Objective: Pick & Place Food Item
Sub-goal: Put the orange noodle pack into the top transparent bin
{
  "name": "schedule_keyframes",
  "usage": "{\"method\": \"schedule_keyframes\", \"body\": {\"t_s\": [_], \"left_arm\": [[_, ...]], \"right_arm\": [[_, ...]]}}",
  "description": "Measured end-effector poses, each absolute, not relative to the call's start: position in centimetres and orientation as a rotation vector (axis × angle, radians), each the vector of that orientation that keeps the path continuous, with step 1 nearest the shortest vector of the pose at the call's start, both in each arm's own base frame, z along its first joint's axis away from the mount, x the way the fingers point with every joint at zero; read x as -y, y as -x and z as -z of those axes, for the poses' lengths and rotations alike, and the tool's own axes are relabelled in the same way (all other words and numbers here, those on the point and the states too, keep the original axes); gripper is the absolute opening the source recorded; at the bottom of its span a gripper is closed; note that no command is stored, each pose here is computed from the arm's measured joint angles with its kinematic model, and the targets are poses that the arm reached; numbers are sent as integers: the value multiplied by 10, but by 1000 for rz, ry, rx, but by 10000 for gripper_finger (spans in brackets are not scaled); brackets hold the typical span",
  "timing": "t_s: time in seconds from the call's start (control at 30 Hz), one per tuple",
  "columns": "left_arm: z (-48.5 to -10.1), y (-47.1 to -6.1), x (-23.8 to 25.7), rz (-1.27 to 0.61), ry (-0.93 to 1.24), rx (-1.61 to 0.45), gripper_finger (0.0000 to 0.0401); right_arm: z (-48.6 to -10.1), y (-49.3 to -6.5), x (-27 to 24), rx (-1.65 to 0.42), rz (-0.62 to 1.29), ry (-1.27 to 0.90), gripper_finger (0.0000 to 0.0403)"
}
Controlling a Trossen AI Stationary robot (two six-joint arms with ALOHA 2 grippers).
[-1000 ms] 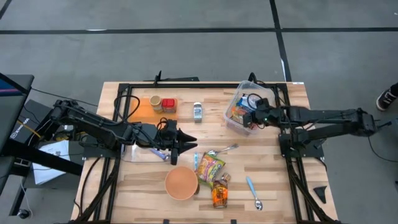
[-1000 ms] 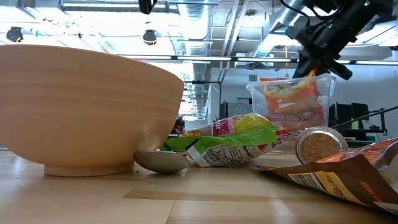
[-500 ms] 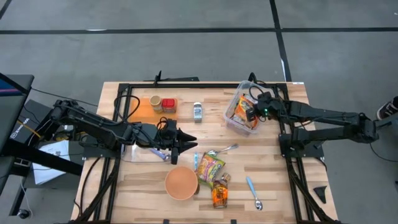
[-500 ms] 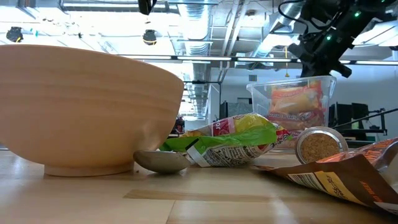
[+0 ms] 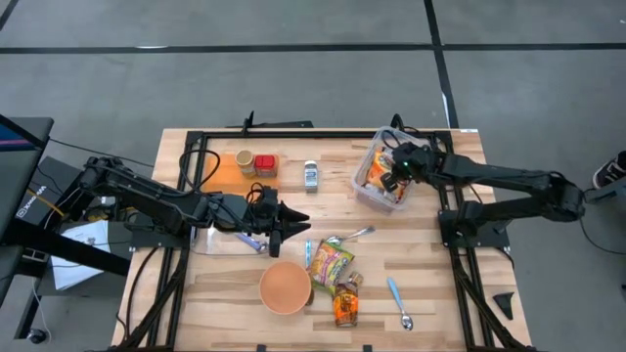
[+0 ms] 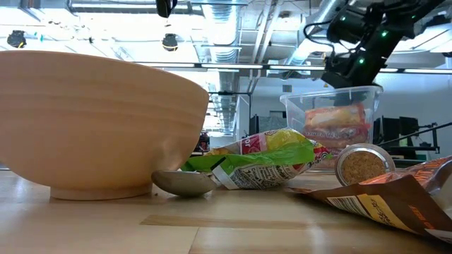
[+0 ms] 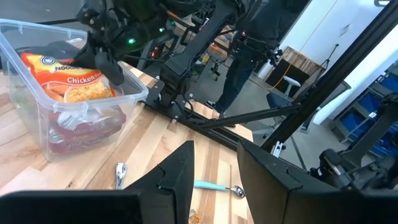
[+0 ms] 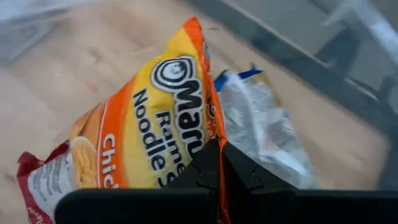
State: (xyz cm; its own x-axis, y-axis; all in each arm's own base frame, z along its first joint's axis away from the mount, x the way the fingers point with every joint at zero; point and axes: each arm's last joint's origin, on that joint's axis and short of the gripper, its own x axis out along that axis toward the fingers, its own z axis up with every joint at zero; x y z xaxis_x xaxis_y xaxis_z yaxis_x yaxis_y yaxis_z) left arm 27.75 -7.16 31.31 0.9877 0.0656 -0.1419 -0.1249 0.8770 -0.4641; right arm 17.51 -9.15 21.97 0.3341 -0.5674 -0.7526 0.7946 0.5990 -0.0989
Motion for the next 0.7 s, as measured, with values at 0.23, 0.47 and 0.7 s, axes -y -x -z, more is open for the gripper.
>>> {"method": "schedule_keyframes", "body": {"t_s": [0.23,0.47,0.7], "left_arm": [[-313,-278,72,-99,492,-123,115],[-313,-278,72,-99,491,-123,115],[-313,-278,72,-99,490,-123,115]], "right_arm": [[-213,-182,92,-878,806,-334,0],[-219,-178,83,-875,714,-374,0],[-234,-165,76,-793,670,-436,0]]}}
